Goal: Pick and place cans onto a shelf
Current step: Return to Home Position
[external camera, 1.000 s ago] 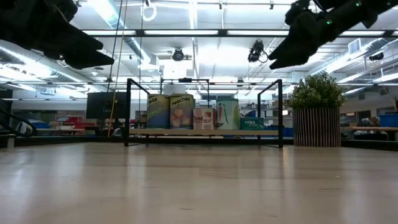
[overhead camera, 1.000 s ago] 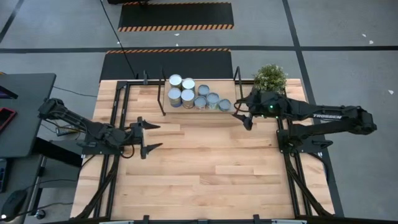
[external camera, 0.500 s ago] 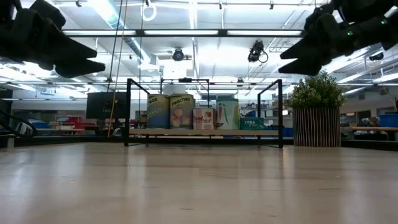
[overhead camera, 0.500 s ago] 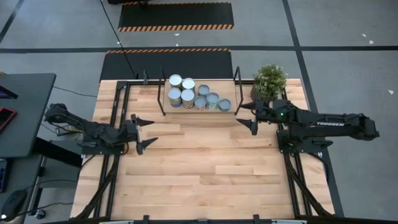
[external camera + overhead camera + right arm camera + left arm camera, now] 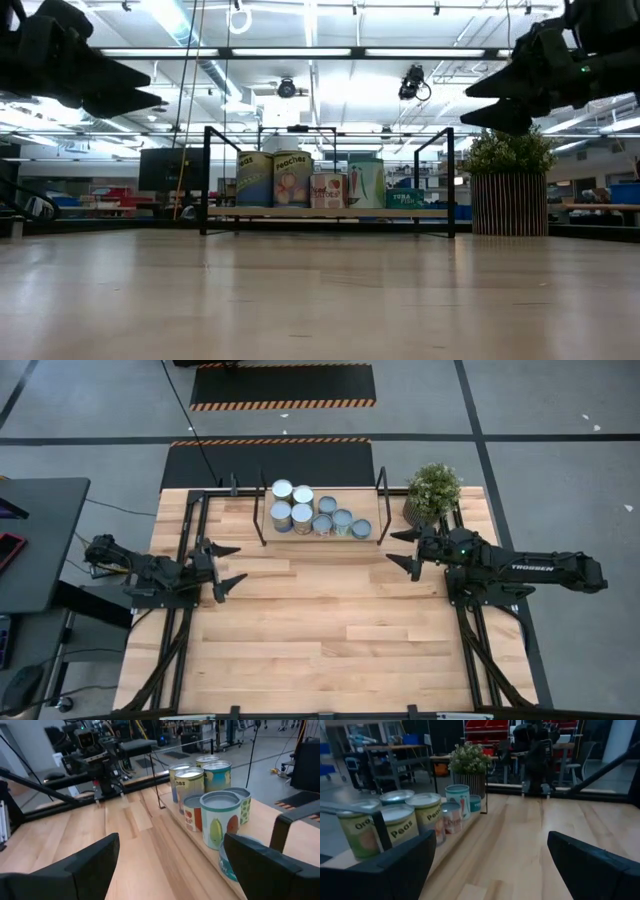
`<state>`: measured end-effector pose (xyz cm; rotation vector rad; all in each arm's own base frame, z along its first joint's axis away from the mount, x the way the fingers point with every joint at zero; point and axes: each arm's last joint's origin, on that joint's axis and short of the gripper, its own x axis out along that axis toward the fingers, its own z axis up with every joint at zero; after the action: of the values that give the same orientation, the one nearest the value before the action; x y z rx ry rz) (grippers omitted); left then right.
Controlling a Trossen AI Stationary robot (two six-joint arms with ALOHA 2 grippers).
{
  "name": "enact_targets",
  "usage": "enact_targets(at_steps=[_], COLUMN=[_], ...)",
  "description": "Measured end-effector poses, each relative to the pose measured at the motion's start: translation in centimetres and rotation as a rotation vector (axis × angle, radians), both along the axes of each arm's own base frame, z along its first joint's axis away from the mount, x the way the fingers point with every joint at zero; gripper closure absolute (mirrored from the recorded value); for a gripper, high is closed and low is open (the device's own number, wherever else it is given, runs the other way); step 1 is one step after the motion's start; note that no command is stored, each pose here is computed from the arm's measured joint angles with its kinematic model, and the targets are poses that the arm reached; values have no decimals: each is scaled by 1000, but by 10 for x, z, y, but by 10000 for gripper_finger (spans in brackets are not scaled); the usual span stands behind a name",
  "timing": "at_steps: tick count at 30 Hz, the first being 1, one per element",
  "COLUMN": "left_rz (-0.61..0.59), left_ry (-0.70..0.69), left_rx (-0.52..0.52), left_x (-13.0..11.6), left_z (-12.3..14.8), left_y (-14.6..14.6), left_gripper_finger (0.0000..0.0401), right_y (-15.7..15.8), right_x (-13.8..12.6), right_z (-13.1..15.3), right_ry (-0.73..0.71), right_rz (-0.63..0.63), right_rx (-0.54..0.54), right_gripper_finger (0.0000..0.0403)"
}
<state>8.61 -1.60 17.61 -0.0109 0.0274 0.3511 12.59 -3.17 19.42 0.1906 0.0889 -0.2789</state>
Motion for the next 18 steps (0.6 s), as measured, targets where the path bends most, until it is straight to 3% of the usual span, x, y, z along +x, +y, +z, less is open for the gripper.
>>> enact_targets(at_steps=[5, 10, 18], left_rz=[-1, -145, 20], left_ry=[5, -24, -55], left_rx=[15, 49, 90], left_x=[0, 2, 6], left_z=[0, 1, 0], left_y=[0, -4, 9], left_gripper_finger=[12, 12, 12], right_y=[1, -2, -13], right_x=[-7, -13, -18], right_z=[-5, -13, -18], right_ry=[-50, -144, -185], right_rz=[-5, -9, -48], right_rx=[-9, -29, -56], right_gripper_finger=[37, 39, 68])
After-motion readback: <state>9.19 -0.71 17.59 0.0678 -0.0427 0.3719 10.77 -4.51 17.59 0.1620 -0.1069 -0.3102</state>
